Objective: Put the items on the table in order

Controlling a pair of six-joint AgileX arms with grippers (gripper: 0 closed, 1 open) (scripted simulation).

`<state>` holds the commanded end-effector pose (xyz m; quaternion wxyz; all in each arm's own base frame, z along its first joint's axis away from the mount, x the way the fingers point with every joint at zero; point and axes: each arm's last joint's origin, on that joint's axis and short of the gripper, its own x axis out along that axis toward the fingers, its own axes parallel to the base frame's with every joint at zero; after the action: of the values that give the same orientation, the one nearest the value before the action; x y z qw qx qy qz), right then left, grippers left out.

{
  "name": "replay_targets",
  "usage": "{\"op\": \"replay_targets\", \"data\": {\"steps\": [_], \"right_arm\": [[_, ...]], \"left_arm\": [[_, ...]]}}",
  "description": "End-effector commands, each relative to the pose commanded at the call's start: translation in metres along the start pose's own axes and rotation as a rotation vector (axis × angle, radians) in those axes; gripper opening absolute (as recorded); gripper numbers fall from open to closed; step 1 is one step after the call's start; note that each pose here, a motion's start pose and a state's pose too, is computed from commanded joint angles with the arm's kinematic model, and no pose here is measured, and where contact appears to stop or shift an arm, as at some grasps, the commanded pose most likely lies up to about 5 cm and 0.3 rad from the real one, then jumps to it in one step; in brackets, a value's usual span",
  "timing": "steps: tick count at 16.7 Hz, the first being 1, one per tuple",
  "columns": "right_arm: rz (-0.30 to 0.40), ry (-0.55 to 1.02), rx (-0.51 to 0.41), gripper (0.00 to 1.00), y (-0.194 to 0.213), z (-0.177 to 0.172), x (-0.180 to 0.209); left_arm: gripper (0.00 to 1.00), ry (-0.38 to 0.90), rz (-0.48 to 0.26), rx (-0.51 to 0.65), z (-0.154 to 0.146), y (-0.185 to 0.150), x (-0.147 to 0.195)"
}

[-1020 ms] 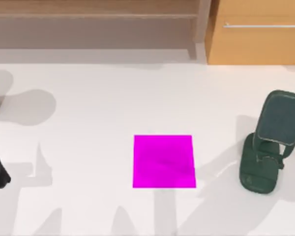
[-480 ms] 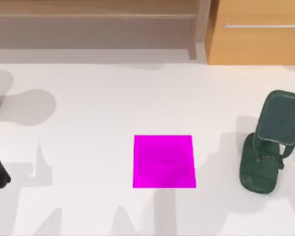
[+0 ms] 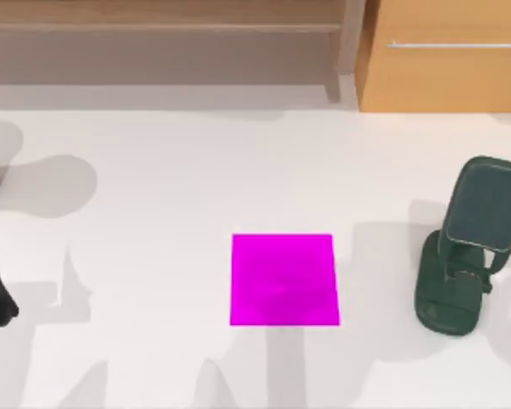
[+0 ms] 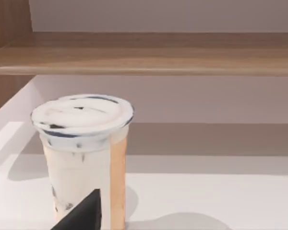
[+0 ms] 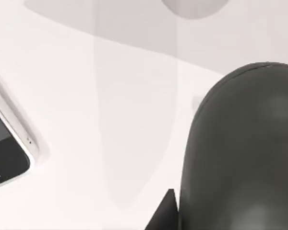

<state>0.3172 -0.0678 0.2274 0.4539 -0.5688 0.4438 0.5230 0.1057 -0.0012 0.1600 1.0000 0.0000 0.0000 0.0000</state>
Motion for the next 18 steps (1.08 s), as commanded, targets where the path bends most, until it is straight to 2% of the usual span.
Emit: {"op": "replay_targets", "data": {"steps": [2,5,7,9,11,13,16,18], "right_arm": [[-0.077,0.032,-0.065,0.00,-0.020,0.007,-0.019],[-0.213,0.079,-0.223,0.00,-0.058,0.035,-0.052],[-0.281,0.091,-0.364,0.00,-0.083,0.069,-0.066],[-0.316,0.083,-0.527,0.00,-0.105,0.114,-0.067],[-0.317,0.061,-0.705,0.00,-0.120,0.168,-0.056],[-0.282,0.030,-0.885,0.00,-0.125,0.226,-0.034],[-0.178,-0.015,-1.122,0.00,-0.112,0.301,0.010],[-0.097,-0.036,-1.243,0.00,-0.096,0.337,0.038]], "left_arm": [[1.00,0.000,0.000,0.000,0.000,0.000,0.000],[1.00,0.000,0.000,0.000,0.000,0.000,0.000],[1.00,0.000,0.000,0.000,0.000,0.000,0.000],[1.00,0.000,0.000,0.000,0.000,0.000,0.000],[1.00,0.000,0.000,0.000,0.000,0.000,0.000],[1.00,0.000,0.000,0.000,0.000,0.000,0.000],[1.00,0.000,0.000,0.000,0.000,0.000,0.000],[1.00,0.000,0.000,0.000,0.000,0.000,0.000]]}}
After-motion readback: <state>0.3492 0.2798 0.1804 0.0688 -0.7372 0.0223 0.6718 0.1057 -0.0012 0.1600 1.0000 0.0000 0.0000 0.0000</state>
